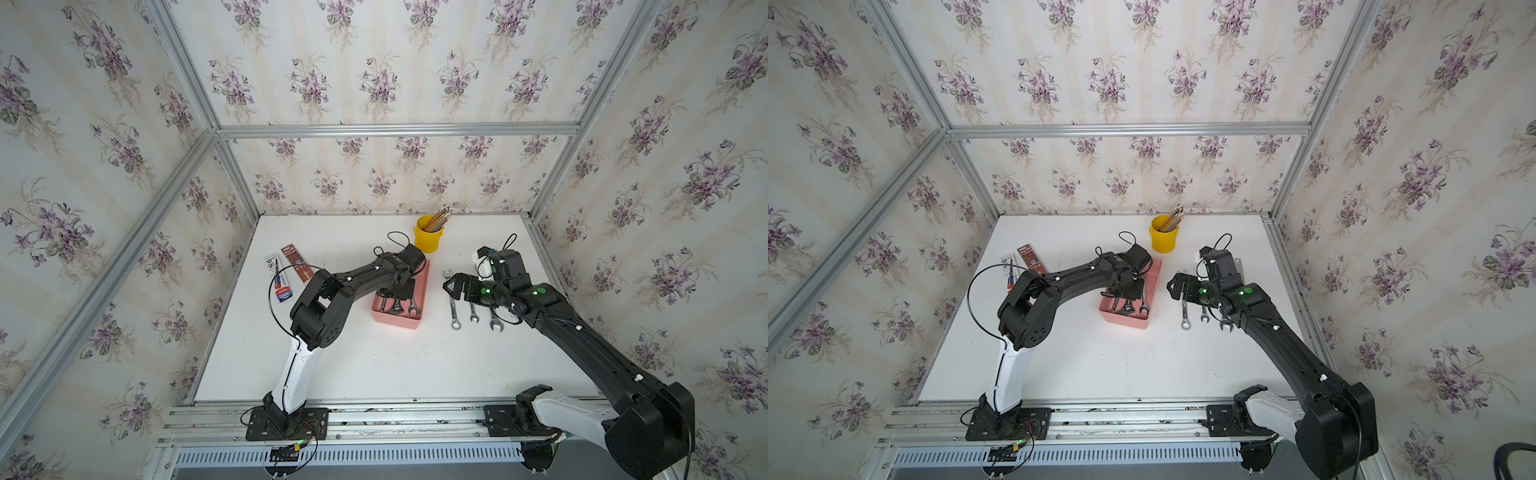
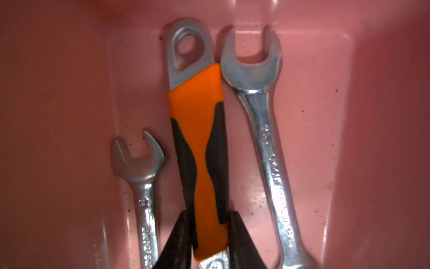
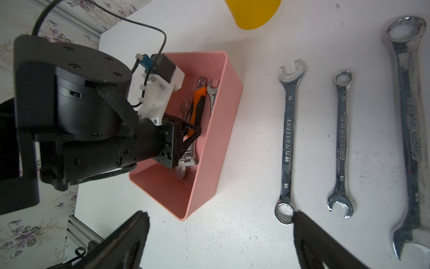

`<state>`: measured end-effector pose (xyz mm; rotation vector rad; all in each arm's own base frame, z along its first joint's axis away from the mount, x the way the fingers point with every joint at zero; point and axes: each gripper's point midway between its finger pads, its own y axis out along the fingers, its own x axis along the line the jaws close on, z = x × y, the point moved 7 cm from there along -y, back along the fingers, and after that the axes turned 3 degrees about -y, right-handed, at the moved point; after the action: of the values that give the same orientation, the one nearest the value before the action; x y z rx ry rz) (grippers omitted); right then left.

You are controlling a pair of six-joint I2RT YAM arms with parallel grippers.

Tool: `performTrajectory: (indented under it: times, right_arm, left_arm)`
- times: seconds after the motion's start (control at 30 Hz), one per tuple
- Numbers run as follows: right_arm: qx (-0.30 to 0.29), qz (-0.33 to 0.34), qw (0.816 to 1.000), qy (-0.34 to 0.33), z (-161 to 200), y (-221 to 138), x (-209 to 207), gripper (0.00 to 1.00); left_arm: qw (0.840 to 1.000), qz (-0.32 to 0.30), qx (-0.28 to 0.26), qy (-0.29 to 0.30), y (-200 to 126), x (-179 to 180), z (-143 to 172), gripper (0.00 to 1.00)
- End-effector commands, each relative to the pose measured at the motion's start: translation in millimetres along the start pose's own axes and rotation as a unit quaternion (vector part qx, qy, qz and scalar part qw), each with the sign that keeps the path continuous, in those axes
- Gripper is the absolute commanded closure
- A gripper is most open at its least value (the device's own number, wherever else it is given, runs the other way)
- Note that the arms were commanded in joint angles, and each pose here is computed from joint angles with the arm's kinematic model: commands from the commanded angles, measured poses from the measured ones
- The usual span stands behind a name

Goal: Take out the wrench from the storage box
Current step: Pick up the wrench from the storage box.

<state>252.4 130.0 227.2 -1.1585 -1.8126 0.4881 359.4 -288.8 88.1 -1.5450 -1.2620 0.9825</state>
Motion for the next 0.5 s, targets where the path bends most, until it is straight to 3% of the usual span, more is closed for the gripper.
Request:
performTrajectory:
  times: [0.0,0.47]
  right_arm:
    - [-0.007,-0.008,1.000,0.004,-2,0,2,0.00]
    - [-0.015,-0.013,1.000,0.004,-11,-1,7,0.00]
  left_arm:
    - [1.000,0.017,0.021,0.008,-6,-2,10,0.79]
    - [0.999,0.045,-0.030,-0.006,-69,-1,4,0.81]
